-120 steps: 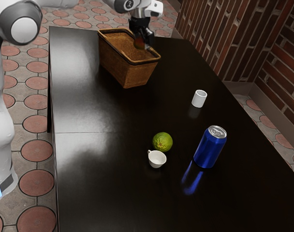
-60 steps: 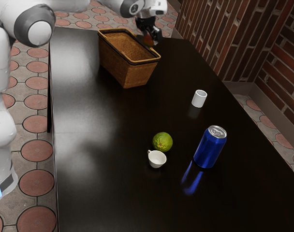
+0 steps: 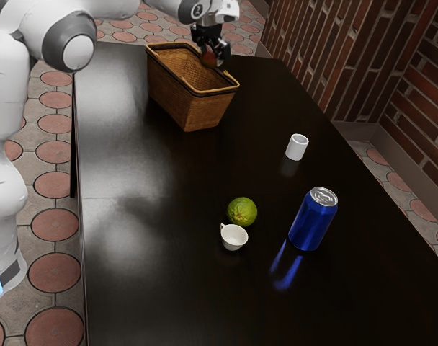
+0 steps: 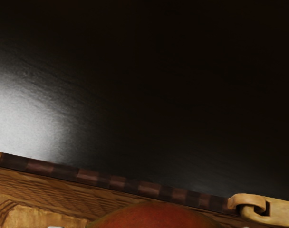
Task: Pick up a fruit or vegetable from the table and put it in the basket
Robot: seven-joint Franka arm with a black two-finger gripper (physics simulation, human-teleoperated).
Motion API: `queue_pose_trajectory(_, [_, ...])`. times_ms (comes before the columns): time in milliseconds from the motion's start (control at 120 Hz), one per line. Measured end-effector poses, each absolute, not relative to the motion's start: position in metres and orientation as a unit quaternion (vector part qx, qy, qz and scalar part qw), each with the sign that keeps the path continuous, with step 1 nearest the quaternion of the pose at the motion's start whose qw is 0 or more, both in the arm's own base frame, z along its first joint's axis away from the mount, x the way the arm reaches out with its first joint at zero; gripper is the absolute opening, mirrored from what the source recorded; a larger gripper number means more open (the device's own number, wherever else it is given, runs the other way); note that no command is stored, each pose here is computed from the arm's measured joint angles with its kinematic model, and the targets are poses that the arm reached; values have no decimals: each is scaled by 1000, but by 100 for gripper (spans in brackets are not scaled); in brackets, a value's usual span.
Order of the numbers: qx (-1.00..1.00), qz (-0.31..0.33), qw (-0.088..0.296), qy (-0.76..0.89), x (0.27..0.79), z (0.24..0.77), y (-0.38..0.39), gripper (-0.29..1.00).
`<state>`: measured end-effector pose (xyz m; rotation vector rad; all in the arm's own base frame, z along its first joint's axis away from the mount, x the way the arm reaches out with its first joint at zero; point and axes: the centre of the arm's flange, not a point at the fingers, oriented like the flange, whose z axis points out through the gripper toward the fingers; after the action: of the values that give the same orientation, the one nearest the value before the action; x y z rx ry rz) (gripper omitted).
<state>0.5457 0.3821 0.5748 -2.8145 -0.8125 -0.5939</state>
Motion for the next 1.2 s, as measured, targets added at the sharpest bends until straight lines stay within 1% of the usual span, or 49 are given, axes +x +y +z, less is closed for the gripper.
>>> queue_pose_trajectory(400, [-935, -183, 73, -295, 527, 560, 414, 43])
queue_pose_trajectory(667, [-939, -162, 65, -298, 539, 523, 426, 42])
queue_pose_trajectory(917, [-937, -154, 61, -308, 535, 509, 437, 42])
queue_pose_trajectory(1050, [-937, -154, 55, -310, 535, 508, 437, 57])
queue_pose_trajectory(1167, [-937, -154, 52, -310, 535, 508, 437, 63])
queue_pose_trajectory(1183, [-937, -155, 52, -310, 534, 514, 435, 64])
queue_pose_trajectory(1200, [-936, -167, 55, -306, 528, 546, 428, 64])
